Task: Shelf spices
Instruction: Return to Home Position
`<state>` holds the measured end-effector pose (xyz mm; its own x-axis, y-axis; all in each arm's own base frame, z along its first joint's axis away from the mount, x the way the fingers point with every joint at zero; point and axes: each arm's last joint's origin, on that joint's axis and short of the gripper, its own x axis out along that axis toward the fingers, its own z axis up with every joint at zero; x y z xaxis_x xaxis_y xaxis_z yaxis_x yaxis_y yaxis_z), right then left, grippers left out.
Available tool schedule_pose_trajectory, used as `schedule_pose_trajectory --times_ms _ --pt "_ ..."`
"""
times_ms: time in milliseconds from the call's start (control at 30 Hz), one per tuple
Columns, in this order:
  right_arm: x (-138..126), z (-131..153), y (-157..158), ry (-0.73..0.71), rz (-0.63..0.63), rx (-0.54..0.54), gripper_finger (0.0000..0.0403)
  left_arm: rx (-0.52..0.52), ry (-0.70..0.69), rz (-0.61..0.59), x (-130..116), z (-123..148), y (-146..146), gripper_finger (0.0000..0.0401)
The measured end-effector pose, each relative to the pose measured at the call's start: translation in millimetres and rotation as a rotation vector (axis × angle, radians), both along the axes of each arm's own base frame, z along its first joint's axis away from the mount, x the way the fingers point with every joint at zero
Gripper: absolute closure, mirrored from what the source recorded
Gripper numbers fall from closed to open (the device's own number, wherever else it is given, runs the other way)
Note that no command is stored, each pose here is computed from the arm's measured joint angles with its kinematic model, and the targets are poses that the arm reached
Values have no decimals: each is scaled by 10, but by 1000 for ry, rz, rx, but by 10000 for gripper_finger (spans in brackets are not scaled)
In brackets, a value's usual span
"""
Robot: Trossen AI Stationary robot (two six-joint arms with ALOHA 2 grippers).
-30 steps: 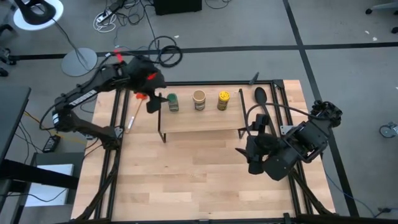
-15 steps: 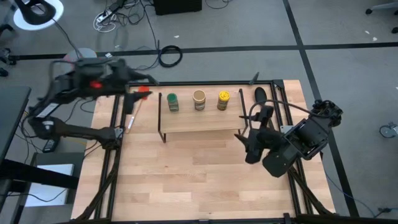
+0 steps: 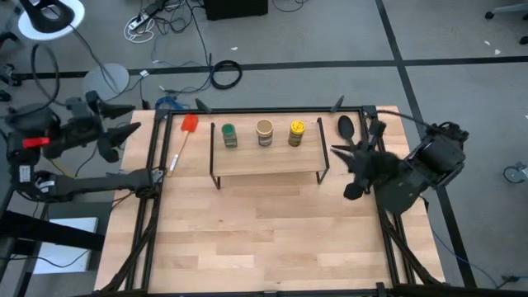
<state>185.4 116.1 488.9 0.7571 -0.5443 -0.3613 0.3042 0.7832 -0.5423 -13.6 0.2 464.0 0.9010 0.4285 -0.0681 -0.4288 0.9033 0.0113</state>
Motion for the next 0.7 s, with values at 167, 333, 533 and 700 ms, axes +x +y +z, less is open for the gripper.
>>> schedule_pose_trajectory --times_ms 167,333,533,700 --pt "-213 121 -123 -49 15 8 396 -23 -47 48 -262 -354 -67 198" --pt "-539 217 -334 -130 18 38 401 -57 -86 52 -388 -692 -106 303" --pt "-1019 58 -716 -217 11 122 401 -61 -108 31 -441 -946 -128 392" --pt "-1323 -367 -1003 -272 -25 234 402 -72 -101 5 -407 -1049 -125 398"
